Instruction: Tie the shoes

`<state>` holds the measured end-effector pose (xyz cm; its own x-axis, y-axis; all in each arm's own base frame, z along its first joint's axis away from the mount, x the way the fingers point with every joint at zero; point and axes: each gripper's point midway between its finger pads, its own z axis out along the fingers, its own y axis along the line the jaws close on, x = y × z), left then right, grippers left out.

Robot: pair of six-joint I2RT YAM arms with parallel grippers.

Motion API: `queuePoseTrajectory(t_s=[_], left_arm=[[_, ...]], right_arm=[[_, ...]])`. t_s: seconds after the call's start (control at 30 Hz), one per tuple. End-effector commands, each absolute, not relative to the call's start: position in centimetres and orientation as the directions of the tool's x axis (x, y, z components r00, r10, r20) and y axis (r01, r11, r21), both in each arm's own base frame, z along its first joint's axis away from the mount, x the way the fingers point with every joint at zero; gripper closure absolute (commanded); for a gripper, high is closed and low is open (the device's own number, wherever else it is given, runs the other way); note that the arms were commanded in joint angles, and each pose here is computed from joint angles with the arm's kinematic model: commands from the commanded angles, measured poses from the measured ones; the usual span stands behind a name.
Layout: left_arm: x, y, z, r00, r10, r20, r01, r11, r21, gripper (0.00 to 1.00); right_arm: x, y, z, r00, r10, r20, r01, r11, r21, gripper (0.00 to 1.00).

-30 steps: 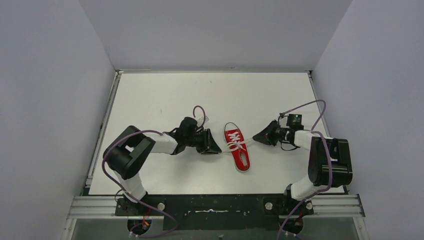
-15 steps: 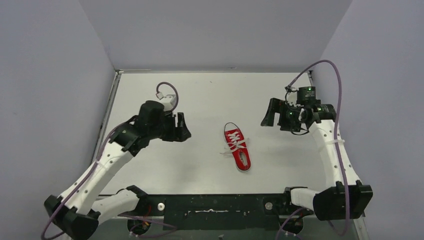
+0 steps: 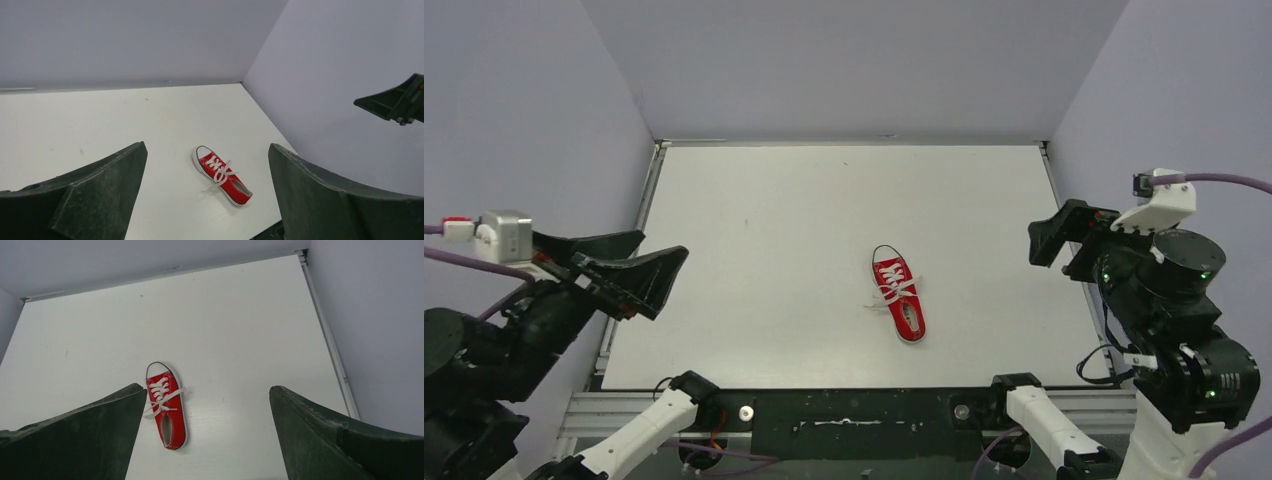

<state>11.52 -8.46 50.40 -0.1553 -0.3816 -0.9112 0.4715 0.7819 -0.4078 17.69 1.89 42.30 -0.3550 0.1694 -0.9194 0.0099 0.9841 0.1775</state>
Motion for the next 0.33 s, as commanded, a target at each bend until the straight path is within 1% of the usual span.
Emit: queuePoseTrajectory(t_s=[0.0, 0.13, 0.23, 0.3], left_arm=[[12.3, -6.1, 49.0, -0.19, -0.251, -0.949, 0.347, 0.887, -0.304, 0.09], [11.4, -5.3, 49.5, -0.179, -0.234, -0.956, 0.346, 0.894, -0.284, 0.1], [11.3, -4.7, 49.1, -0.173, -0.231, -0.957, 0.323, 0.905, -0.277, 0.09], [11.3, -4.6, 49.2, -0.163, -0.225, -0.961, 0.325, 0.907, -0.268, 0.09]], right_arm=[[17.9, -0.8, 41.3, -0.384, 0.183, -0.905, 0.174, 0.977, 0.124, 0.0], [18.9, -0.9, 41.1, -0.397, 0.24, -0.886, 0.23, 0.961, 0.157, 0.0], [19.0, 0.3, 41.9, -0.398, 0.218, -0.891, 0.149, 0.974, 0.172, 0.0], [18.9, 0.3, 42.7, -0.372, 0.206, -0.905, 0.133, 0.977, 0.168, 0.0]])
